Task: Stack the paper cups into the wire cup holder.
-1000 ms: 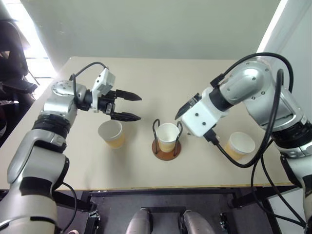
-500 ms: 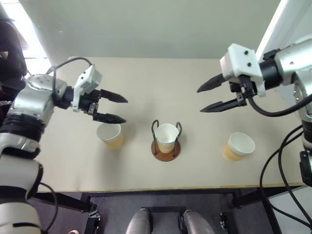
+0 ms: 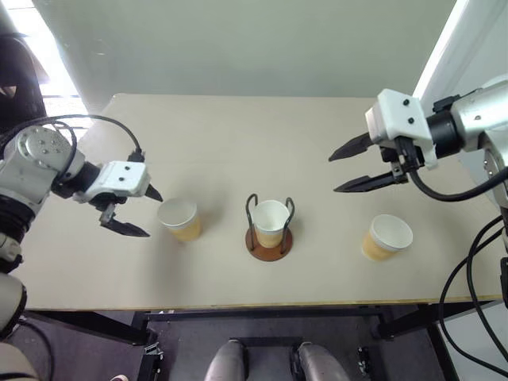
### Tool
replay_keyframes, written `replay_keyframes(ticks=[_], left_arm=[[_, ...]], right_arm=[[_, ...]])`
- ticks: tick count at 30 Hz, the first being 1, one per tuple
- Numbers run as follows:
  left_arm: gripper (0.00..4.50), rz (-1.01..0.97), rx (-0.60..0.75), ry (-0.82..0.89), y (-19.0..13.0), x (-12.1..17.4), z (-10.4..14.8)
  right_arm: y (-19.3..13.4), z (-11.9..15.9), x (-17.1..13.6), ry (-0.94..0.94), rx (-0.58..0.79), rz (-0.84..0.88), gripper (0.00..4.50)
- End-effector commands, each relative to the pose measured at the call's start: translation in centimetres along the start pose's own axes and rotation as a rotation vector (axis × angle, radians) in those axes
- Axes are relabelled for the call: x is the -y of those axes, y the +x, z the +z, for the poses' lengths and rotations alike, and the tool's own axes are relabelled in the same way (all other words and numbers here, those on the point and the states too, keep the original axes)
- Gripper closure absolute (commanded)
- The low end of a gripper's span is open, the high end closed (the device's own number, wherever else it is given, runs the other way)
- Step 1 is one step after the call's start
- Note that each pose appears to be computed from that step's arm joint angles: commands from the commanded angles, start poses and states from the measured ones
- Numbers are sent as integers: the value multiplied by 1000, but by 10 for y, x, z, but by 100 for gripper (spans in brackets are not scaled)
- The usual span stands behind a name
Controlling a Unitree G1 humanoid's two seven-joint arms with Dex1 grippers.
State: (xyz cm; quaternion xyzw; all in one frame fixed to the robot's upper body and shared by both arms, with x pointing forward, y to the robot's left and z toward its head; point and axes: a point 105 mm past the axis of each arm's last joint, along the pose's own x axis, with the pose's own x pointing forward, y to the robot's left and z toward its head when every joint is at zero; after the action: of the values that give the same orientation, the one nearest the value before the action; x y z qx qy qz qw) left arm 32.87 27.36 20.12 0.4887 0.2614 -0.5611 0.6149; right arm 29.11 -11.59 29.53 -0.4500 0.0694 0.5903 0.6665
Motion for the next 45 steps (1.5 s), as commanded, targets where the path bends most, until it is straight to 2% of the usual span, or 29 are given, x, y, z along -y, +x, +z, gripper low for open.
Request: replay_keyframes(ticks=[1,7,20,29,36,45], left_arm=[[0,-13,-2,46,-3,0,3],[0,-7,37,68,-5,-4,15],[0,-22,-79,179,-16,-8,15],[0,-20,-87,217,-19,-10,19],[0,-74,-103,279,-11,-2,19],[0,-115,-165,336,1,-5,13]], right_arm=[[-7,9,1,-43,0,-14,186],[-10,5,0,-35,-21,-7,186],[-15,5,-2,-30,-39,5,186],[-17,3,-1,-21,-49,12,186],[-18,2,0,-19,-52,18,186],[-17,3,-1,-19,-48,26,186]])
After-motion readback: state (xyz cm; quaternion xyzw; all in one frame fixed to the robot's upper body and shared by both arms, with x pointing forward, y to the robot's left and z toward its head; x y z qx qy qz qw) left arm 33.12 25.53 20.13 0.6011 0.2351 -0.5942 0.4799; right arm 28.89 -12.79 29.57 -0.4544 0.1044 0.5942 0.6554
